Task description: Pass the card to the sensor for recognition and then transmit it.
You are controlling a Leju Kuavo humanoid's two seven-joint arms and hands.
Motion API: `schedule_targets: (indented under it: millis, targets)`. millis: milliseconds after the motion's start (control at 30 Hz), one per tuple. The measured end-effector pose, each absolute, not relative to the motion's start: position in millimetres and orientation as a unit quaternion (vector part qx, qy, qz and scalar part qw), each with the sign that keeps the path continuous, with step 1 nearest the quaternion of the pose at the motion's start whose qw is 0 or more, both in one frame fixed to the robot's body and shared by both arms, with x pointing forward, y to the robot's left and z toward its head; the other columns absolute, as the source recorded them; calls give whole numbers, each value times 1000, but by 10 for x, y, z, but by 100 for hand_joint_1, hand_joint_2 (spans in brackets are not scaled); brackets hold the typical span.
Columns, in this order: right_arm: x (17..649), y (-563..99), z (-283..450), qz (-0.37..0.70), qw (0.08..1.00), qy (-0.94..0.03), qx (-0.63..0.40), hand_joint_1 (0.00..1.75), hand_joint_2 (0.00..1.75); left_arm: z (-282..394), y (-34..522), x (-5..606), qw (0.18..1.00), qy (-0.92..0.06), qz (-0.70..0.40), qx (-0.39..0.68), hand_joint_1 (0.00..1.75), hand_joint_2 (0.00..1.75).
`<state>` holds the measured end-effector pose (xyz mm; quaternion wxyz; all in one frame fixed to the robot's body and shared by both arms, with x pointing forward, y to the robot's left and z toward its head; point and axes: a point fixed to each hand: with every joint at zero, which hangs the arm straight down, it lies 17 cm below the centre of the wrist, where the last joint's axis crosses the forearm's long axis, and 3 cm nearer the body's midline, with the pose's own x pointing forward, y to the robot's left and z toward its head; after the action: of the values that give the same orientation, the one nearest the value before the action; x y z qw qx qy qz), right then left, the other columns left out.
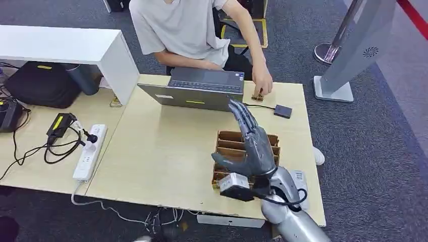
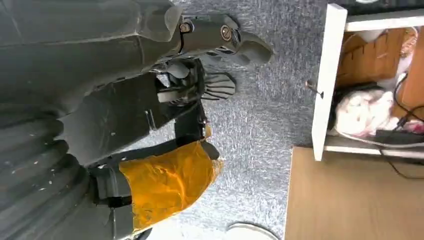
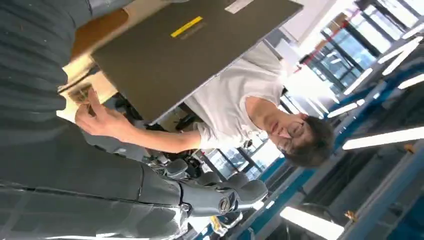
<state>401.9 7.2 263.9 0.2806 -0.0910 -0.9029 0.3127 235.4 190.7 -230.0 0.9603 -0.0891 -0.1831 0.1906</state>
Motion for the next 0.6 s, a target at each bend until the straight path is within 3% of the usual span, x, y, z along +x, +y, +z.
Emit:
schedule_targets:
  millis: [300, 600]
  targets:
    - [3287, -790, 2230, 267, 302, -902, -154, 0, 175, -2376, 1688, 1840, 954, -225, 170, -103, 0, 175]
    - [2963, -1153, 1682, 286, 363, -865, -196, 0, 175, -2395, 1596, 1662, 954, -221, 169, -110, 0, 175]
